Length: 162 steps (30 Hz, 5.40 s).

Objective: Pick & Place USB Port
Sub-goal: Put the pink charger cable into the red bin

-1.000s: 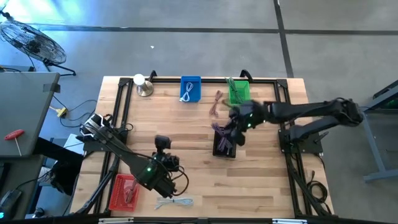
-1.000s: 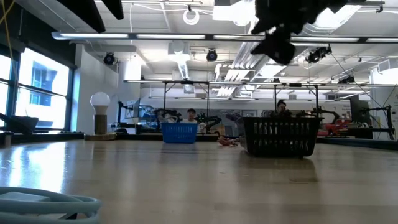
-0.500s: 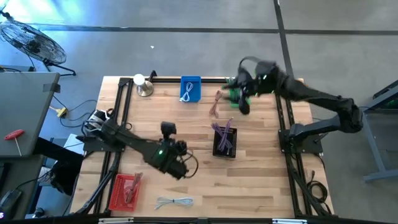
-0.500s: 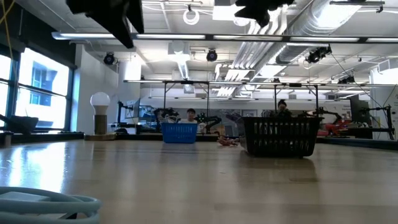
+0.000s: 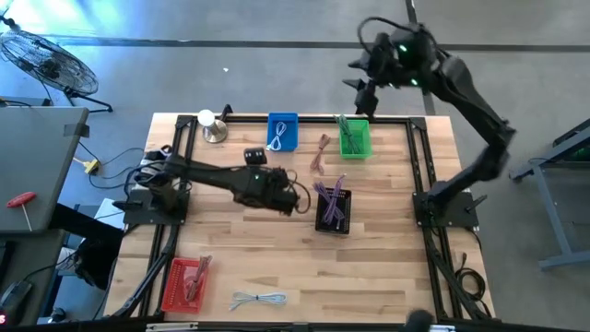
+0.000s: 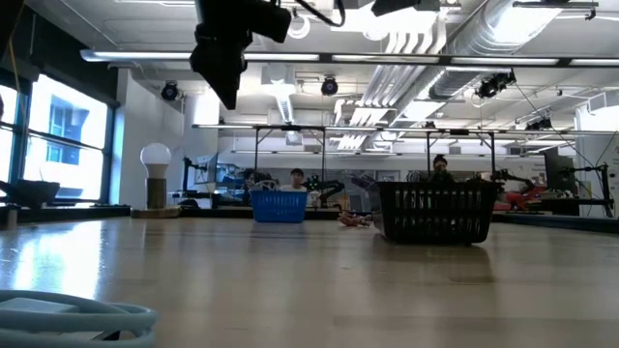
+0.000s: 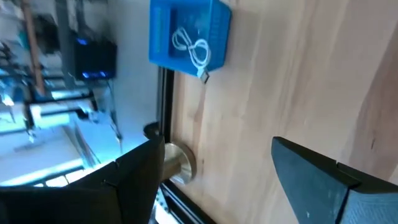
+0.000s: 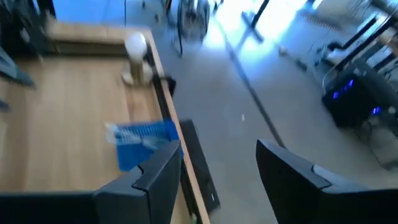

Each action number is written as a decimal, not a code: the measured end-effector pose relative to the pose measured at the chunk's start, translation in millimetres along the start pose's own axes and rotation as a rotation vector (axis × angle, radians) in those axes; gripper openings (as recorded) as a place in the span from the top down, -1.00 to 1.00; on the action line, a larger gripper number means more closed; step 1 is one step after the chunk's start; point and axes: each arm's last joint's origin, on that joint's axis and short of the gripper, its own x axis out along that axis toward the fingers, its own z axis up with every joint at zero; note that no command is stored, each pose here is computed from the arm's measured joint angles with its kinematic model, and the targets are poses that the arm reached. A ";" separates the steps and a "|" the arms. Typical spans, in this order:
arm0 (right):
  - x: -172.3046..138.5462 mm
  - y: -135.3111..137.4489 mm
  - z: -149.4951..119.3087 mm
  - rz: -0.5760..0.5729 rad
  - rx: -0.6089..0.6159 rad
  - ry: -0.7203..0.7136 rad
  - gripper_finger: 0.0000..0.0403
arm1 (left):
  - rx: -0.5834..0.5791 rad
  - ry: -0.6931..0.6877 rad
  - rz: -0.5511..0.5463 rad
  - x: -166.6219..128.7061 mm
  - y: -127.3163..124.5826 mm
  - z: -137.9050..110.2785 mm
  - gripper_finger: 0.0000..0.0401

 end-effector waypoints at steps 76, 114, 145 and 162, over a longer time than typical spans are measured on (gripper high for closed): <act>243.2 103.4 -189.9 0.635 -0.604 0.536 0.22 | -0.024 0.106 -0.051 33.6 -18.8 -11.7 -0.44; 270.0 119.8 -207.5 0.606 -0.638 0.540 0.43 | -0.026 0.096 -0.035 33.6 -18.3 -11.1 -0.44; 269.9 115.1 -207.4 0.425 -0.505 0.664 1.00 | -0.059 0.120 -0.087 33.2 -19.6 -11.8 -0.44; 205.1 107.9 -130.8 0.237 -0.516 0.477 1.00 | -0.097 0.118 -0.093 29.5 -23.0 -12.9 -0.44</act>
